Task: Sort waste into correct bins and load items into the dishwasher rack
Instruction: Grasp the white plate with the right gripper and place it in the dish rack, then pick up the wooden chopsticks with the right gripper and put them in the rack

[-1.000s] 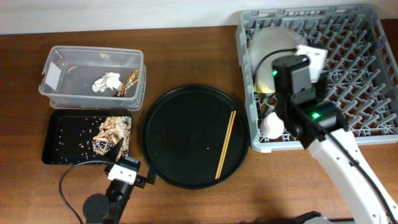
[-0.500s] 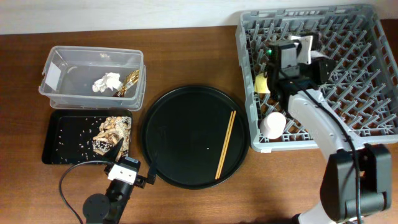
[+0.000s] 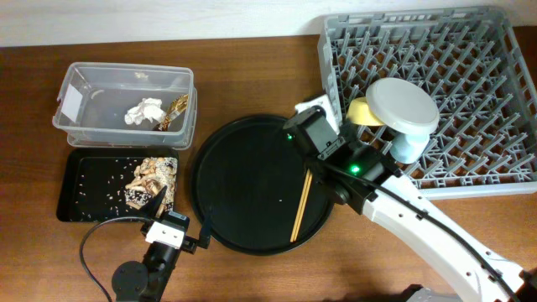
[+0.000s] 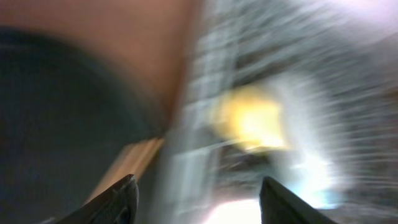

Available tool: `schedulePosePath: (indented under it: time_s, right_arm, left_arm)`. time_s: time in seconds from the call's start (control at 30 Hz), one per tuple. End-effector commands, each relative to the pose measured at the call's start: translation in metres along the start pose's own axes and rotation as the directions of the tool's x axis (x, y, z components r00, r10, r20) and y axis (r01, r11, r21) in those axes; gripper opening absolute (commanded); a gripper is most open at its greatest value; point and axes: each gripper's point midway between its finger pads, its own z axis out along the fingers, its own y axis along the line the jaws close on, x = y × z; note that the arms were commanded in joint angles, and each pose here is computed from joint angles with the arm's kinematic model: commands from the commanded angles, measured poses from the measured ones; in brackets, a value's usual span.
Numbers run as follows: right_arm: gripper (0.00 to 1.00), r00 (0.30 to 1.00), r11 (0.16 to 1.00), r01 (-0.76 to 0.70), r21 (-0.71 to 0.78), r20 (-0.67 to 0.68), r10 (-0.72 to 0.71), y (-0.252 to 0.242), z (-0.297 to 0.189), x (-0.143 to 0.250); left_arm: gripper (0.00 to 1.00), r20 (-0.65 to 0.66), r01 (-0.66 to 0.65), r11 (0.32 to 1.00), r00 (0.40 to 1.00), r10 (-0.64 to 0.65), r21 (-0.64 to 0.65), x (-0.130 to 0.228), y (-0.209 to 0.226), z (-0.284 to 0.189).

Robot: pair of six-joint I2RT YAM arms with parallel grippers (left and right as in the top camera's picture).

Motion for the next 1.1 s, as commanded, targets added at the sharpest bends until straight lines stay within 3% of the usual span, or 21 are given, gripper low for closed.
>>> schedulePosePath:
  time_s: [0.0,0.13,0.27,0.4,0.47,0.53,0.57,0.63,0.73,0.77,0.83,0.9,1.03,1.07]
  right_arm:
    - [0.56,0.855,0.859,-0.409,-0.309,-0.457,0.243,0.094,0.017,0.077]
    - [0.34,0.646,0.882,-0.465,0.077,-0.651,0.397,0.076,0.087,0.173]
    - [0.31,0.615,0.884,-0.456,0.105,-0.680,0.398,0.076,0.099,0.186]
    - [0.27,0.664,0.900,-0.436,-0.001,-0.675,0.321,0.083,0.096,0.175]
    - [0.04,0.657,0.901,-0.433,0.008,-0.682,0.322,0.083,0.097,0.180]
    - [0.04,0.662,0.901,-0.435,0.002,-0.677,0.321,0.082,0.096,0.177]
    - [0.04,0.690,0.900,-0.435,-0.032,-0.654,0.310,0.080,0.092,0.163]
    - [0.04,0.841,0.895,-0.391,-0.213,-0.478,0.253,0.068,0.060,0.090]
    - [0.04,0.942,0.888,-0.319,-0.330,-0.214,0.259,0.020,0.005,0.016]
    - [0.04,0.959,0.906,-0.277,-0.320,-0.157,0.238,0.003,-0.001,0.010]
    - [0.04,0.971,0.968,-0.232,-0.098,-0.082,0.224,-0.058,0.009,0.010]
    - [0.04,0.983,0.984,-0.175,0.018,-0.055,0.175,-0.100,0.029,0.006]
    - [0.04,0.974,0.985,-0.169,0.030,-0.147,0.172,-0.102,0.085,0.020]
    - [0.10,0.972,0.986,-0.165,0.023,-0.166,0.166,-0.098,0.091,0.023]
  left_arm:
    - [1.00,-0.002,-0.008,1.000,1.000,0.008,0.005,0.001,-0.001,0.000]
    - [0.99,-0.002,-0.008,1.000,1.000,0.008,0.005,0.001,-0.001,0.000]
    - [0.99,-0.002,-0.008,1.000,1.000,0.008,0.005,0.001,-0.001,0.000]
    - [0.99,-0.002,-0.008,1.000,1.000,0.008,0.005,0.001,-0.001,0.000]
    - [0.99,-0.002,-0.008,1.000,1.000,0.008,0.005,0.001,-0.001,0.000]
    - [0.99,-0.002,-0.008,1.000,1.000,0.008,0.005,0.001,-0.001,0.000]
    - [0.99,-0.002,-0.008,1.000,1.000,0.008,0.005,0.001,-0.001,0.000]
    - [0.99,-0.002,-0.008,1.000,1.000,0.008,0.005,0.001,-0.001,0.000]
    - [0.99,-0.002,-0.008,1.000,1.000,0.008,0.005,0.001,-0.001,0.000]
    - [0.99,-0.002,-0.008,1.000,1.000,0.008,0.005,0.001,-0.001,0.000]
    - [0.99,-0.002,-0.008,1.000,1.000,0.008,0.005,0.001,-0.001,0.000]
    - [0.99,-0.002,-0.008,1.000,1.000,0.008,0.005,0.001,-0.001,0.000]
    - [0.99,-0.002,-0.008,1.000,1.000,0.008,0.005,0.001,-0.001,0.000]
    - [0.99,-0.002,-0.008,1.000,1.000,0.008,0.005,0.001,-0.001,0.000]
